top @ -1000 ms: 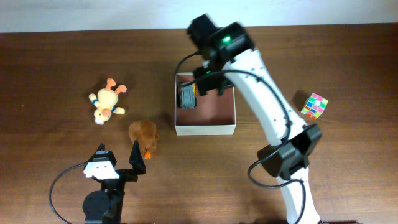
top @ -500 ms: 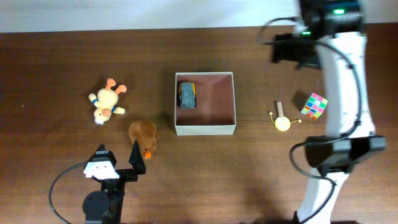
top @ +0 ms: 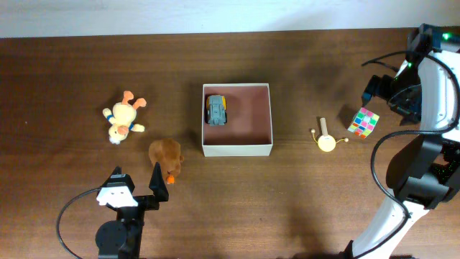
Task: Pack container
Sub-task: 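Move the right gripper right to above the Rubik's cube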
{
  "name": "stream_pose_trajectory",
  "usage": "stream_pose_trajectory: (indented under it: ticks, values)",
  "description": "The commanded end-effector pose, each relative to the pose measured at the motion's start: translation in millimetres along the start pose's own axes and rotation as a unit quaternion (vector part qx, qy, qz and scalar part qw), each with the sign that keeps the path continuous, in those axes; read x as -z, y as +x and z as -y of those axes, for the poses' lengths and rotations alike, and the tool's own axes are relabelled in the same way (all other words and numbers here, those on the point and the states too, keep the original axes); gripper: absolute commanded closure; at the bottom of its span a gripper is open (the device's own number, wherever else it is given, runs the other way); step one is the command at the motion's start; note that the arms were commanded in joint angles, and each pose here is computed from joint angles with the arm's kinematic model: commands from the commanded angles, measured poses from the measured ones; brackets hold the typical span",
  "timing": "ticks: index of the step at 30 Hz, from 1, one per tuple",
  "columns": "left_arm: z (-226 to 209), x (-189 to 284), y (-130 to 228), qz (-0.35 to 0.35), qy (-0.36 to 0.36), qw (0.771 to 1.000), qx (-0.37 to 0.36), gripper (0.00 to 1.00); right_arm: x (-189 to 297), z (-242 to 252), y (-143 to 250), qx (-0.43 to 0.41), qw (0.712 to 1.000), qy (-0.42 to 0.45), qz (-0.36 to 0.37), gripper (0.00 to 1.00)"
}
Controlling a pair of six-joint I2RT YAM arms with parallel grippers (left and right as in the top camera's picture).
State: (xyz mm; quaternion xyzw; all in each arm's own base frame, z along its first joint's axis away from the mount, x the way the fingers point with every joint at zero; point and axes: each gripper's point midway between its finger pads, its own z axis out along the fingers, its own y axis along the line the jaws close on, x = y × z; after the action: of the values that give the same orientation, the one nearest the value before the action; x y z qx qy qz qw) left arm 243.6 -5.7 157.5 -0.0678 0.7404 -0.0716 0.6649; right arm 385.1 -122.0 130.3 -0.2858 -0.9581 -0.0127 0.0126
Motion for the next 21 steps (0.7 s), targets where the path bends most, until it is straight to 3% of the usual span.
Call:
stream_pose_trajectory:
  ticks: [1,21]
  values:
    - [0.3,-0.2,1.7,-0.001,0.003,1.000,-0.009,0.01,-10.5,-6.3,-0.2,-0.005,1.000,-0.023,-0.002,0.01]
    - [0.4,-0.2,1.8,-0.001,0.003,1.000,-0.009,0.01,-109.0,-13.9,-5.6,0.055,0.998,-0.022,0.025,0.01]
